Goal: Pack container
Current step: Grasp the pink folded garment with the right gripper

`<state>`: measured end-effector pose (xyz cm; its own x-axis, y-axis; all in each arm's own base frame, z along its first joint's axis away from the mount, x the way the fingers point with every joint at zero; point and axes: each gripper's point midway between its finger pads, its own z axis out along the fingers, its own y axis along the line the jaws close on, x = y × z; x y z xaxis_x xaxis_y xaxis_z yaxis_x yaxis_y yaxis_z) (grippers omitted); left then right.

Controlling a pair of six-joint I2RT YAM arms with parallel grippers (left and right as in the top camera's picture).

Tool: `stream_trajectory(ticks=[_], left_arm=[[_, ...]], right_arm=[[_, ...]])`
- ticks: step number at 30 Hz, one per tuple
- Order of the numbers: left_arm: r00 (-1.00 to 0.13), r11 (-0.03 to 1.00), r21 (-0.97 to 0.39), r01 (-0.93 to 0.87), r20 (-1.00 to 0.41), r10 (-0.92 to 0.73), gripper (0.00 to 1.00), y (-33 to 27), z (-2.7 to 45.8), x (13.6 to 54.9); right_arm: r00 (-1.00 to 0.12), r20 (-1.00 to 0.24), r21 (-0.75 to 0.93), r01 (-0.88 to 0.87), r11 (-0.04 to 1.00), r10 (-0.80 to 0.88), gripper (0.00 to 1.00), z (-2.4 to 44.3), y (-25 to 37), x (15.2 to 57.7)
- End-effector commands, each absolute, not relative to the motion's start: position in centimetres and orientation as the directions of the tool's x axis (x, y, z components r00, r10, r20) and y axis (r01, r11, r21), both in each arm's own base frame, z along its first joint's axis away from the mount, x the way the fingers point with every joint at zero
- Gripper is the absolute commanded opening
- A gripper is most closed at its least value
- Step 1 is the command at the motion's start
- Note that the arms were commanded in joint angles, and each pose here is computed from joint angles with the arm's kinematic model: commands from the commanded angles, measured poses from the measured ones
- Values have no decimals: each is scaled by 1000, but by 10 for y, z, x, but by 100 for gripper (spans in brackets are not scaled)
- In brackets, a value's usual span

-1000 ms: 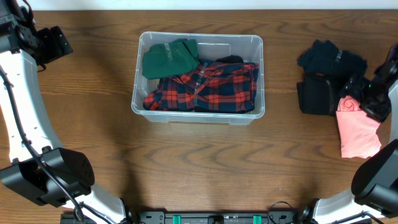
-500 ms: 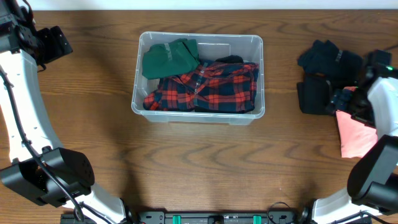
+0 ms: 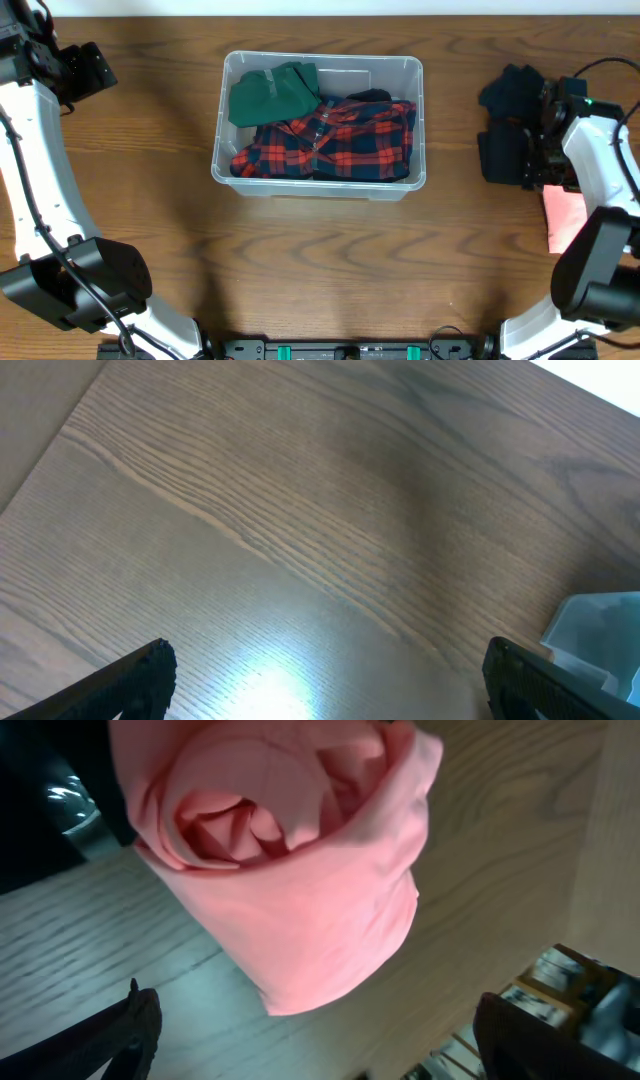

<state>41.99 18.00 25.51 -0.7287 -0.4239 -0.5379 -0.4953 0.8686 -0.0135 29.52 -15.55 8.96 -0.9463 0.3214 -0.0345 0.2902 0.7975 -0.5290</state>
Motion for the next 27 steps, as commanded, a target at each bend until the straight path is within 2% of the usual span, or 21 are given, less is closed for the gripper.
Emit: stream_trajectory(ticks=[1,11,16,18,21,25,27], left_arm=[[-725,864,-17,-503,-535,-433,98,181,253,421],[-725,864,-16,-504,-535,-433,98,181,253,421],[-725,864,-17,-503,-535,-433,98,181,253,421],[-725,864,-17,-503,-535,-433,98,181,253,421],[-725,864,-17,-503,-535,-433,98,181,253,421],[-725,864,-17,-503,-535,-433,98,181,253,421],[-725,864,-16,-504,-535,-433,98,181,253,421]], right_arm=[[-953,28,-569,232,789,301,96,76,-159,292],[-947,124,-623,158,766,296,96,41,-168,290],[-943,116,-652,164,740,311,90,33,-180,292],[-941,111,-654,172,737,319,82,30,-183,293],[-935,85,-656,207,726,343,52,28,-187,294],[-936,66,-655,222,723,347,35,28,-188,297],[-931,46,-656,245,714,362,19,29,-188,299]])
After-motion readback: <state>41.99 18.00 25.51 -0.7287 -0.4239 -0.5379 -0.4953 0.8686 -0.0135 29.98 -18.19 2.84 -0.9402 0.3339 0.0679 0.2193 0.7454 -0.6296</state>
